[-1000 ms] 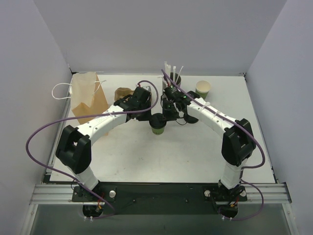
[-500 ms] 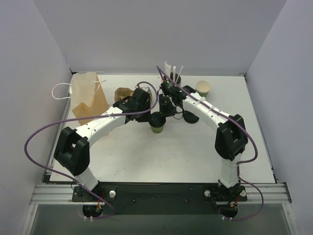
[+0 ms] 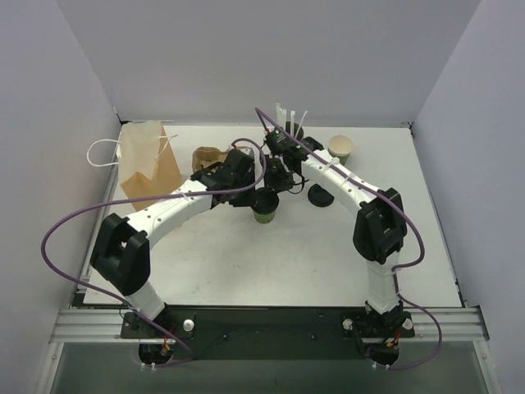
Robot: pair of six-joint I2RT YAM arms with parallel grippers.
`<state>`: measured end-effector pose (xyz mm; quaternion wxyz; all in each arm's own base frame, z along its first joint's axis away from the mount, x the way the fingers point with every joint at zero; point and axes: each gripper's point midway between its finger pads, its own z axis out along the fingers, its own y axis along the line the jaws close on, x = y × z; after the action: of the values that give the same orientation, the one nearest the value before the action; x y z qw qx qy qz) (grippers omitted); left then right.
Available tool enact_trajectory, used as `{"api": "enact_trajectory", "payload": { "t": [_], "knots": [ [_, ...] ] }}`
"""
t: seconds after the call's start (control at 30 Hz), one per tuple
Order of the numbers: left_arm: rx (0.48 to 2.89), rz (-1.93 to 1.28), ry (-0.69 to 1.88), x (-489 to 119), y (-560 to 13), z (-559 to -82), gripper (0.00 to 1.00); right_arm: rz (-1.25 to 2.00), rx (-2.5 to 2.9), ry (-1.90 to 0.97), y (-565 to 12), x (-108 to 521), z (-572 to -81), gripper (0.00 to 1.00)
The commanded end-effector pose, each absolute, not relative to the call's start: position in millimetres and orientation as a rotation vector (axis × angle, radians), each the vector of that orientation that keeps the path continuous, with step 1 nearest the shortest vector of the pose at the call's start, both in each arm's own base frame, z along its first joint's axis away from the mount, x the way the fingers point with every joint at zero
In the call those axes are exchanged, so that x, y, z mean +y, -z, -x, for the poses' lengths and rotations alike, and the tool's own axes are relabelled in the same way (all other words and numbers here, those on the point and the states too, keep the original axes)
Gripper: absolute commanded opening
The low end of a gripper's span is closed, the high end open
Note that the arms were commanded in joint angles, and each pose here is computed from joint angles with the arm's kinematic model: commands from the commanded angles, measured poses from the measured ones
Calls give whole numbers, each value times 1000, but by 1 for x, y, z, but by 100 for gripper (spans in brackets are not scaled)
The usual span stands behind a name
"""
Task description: Pack the takeout coffee
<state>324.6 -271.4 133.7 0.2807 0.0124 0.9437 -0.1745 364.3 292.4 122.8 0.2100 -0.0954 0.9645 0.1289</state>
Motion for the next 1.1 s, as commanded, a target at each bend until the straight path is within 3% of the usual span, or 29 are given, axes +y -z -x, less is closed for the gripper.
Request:
{"api": "enact_trajectory", "payload": {
  "t": [0.0,0.53,1.07],
  "knots": [
    [2541,-83,495,-281,-148,-319,32,298,2696,-299,-124,288,-365,32],
    [2482,-76,482,-272,-175,-342,38,214,2652,-296,-162,273,-378,34],
    [2526,-100,540,-277,-158,-350,38,146,2724,-323,-142,264,-352,32]
  ]
}}
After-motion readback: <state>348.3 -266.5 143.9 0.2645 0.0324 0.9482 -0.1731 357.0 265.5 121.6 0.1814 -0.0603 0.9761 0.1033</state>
